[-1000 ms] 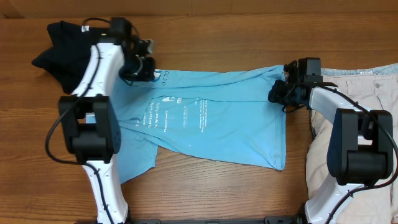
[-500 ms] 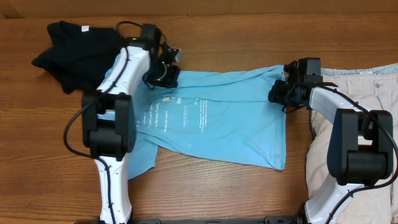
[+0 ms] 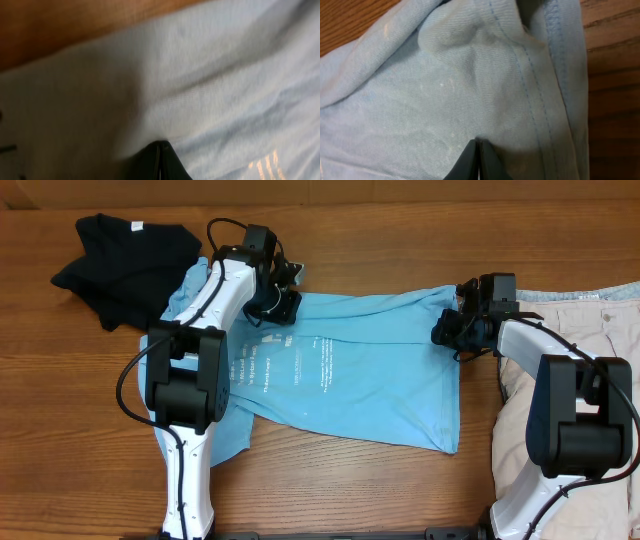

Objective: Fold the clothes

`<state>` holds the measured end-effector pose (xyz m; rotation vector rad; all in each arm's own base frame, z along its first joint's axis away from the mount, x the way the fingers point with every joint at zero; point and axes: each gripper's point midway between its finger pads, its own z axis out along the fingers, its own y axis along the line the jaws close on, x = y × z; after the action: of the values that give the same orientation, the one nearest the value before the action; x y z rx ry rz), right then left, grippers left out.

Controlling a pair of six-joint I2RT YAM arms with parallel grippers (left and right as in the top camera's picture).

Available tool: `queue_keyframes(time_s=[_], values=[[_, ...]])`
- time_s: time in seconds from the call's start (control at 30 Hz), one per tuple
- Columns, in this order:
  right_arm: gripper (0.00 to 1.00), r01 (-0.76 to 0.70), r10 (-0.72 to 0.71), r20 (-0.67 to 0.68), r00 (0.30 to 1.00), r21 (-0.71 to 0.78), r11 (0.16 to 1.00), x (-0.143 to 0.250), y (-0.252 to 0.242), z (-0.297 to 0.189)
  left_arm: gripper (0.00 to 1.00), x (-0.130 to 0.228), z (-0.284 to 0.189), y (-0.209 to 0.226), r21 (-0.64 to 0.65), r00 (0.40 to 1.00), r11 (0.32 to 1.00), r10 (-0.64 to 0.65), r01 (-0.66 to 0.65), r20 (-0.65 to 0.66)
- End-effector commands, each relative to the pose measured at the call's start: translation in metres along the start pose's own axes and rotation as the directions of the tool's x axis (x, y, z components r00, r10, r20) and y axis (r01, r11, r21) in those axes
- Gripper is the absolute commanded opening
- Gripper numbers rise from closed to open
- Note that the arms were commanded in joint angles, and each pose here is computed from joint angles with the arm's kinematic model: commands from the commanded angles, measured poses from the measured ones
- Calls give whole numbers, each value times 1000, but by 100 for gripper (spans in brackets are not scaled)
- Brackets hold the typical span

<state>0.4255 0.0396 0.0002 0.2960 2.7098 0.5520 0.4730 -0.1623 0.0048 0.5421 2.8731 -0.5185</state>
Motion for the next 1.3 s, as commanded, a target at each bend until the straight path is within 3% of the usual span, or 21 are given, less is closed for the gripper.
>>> queue_keyframes(time_s=[0.0,0.23,0.43,0.6,0.67,0.73,0.87,1.03,1.27], values=[[5,-22,24,-49,999,43,999,15,-11,7,4,-7,12,17,-38,995,995,-91,92,30],[4,-36,44,-86,995,83,996,25,-18,6,5,-61,-19,46,-16,935,963,-258,270,245],[4,-39,47,-91,995,85,996,27,-18,6,6,-77,-44,54,0,925,967,-245,257,291],[5,-40,48,-94,994,86,996,28,-18,6,7,-65,-42,-2,201,972,977,-115,73,205],[5,-40,48,-94,994,86,996,28,-18,6,8,-50,-29,-18,164,989,986,-4,-20,145],[5,-40,48,-94,994,86,996,28,-18,6,8,-38,-15,-19,48,994,996,68,-73,83],[5,-41,49,-98,994,86,995,28,-19,6,4,-35,-2,-27,-85,990,988,134,-130,45],[5,-42,51,-101,994,88,995,29,-19,6,4,-44,1,-37,-101,983,982,167,-160,71],[5,-42,51,-101,994,88,995,29,-19,6,4,-26,26,-34,-64,990,988,141,-141,0]])
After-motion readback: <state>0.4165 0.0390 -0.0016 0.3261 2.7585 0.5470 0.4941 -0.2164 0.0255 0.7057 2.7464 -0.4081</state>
